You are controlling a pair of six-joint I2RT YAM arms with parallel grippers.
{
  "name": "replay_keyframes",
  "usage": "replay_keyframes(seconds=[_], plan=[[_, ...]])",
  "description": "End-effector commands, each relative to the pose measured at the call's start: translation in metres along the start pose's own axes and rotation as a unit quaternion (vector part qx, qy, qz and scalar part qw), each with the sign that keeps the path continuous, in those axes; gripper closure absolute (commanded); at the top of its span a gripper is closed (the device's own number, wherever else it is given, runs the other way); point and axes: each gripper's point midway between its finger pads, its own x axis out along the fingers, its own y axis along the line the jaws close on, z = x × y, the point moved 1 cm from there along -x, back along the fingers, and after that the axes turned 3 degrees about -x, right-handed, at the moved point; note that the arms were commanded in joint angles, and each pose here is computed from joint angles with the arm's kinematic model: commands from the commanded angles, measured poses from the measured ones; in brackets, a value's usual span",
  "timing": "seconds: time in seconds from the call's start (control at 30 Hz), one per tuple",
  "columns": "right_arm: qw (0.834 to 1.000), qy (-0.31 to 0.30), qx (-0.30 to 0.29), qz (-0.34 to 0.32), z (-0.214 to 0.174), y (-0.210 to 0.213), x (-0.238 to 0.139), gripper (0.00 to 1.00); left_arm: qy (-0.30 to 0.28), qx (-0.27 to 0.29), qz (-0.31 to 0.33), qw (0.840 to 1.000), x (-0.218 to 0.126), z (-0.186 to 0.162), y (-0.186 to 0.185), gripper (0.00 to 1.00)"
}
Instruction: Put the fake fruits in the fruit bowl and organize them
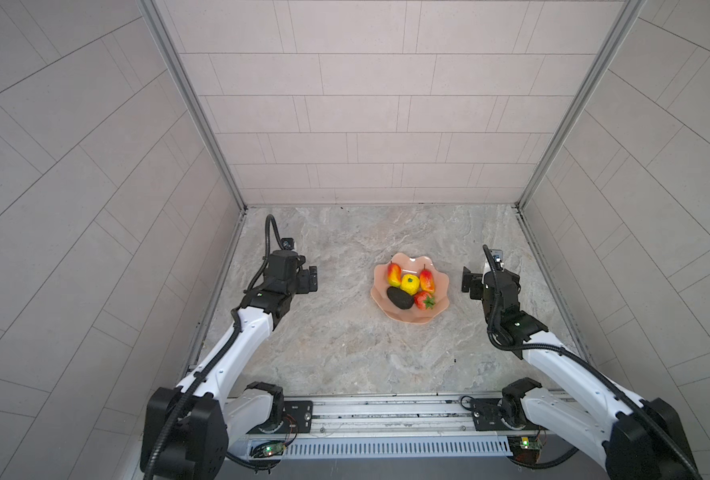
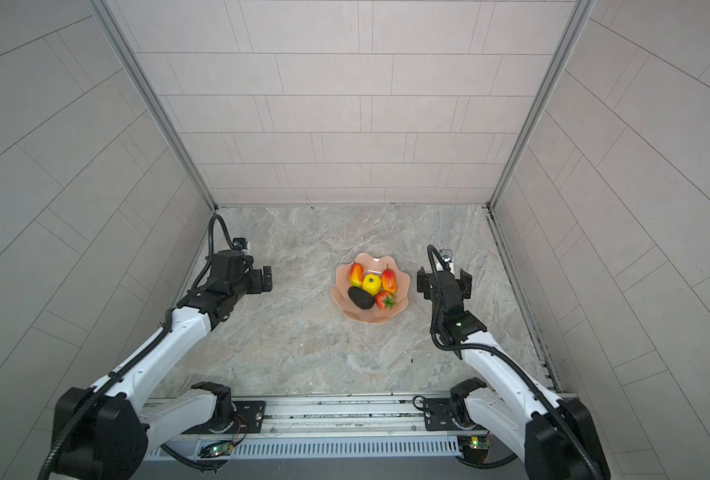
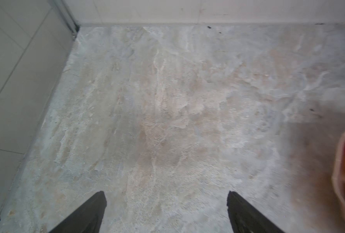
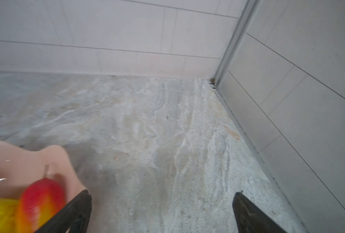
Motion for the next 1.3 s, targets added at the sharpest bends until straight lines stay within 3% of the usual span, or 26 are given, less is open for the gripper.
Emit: replay_keyframes(seconds=[0.0,0.07,0.27,0.37,0.47,0.57,0.73,0.83,0.93,1.03,1.13,1.27], plan=[[0.999,-0.045,0.014,-0.004,0.014,0.004,0.02,0.0,-0.11,-0.026,0.071,0.991,0.017,0.041,0.024,0.0],[0.999,-0.038,-0.001,-0.011,0.01,0.007,0.027,0.0,-0.101,-0.028,0.068,0.992,0.039,0.03,0.025,0.0],[1.0,-0.028,0.01,-0.006,0.015,0.007,0.035,0.0,-0.099,0.007,0.047,0.994,0.061,0.047,0.019,0.0],[1.0,-0.023,0.005,-0.007,0.009,0.003,0.029,0.0,-0.089,0.01,0.042,0.995,0.06,0.043,0.019,0.0],[1.0,-0.003,-0.002,-0.008,-0.019,0.0,0.028,0.0,-0.073,0.017,0.051,0.996,0.052,0.016,0.026,0.0],[0.999,-0.032,0.027,-0.013,-0.023,-0.005,0.026,0.0,-0.136,-0.028,0.061,0.988,0.044,-0.004,0.037,0.0],[0.999,0.045,0.014,0.015,-0.029,0.007,0.058,0.0,-0.124,-0.014,0.041,0.991,0.066,-0.011,0.032,0.0],[0.998,0.053,0.004,0.03,-0.028,0.013,0.062,0.0,-0.179,-0.044,0.049,0.982,0.07,-0.012,0.041,0.0],[0.999,0.031,0.008,0.041,-0.027,0.013,0.053,0.0,-0.127,-0.035,0.044,0.99,0.073,-0.015,0.04,0.0],[0.999,0.032,0.008,0.036,-0.028,0.007,0.054,0.0,-0.122,-0.033,0.043,0.991,0.076,-0.014,0.038,0.0],[1.0,-0.008,-0.017,0.014,-0.017,-0.001,0.054,0.0,-0.105,-0.023,0.037,0.993,0.08,-0.014,0.035,0.0],[0.999,0.006,-0.021,0.025,-0.025,0.004,0.07,0.0,-0.106,-0.023,0.037,0.993,0.081,-0.014,0.035,0.0]])
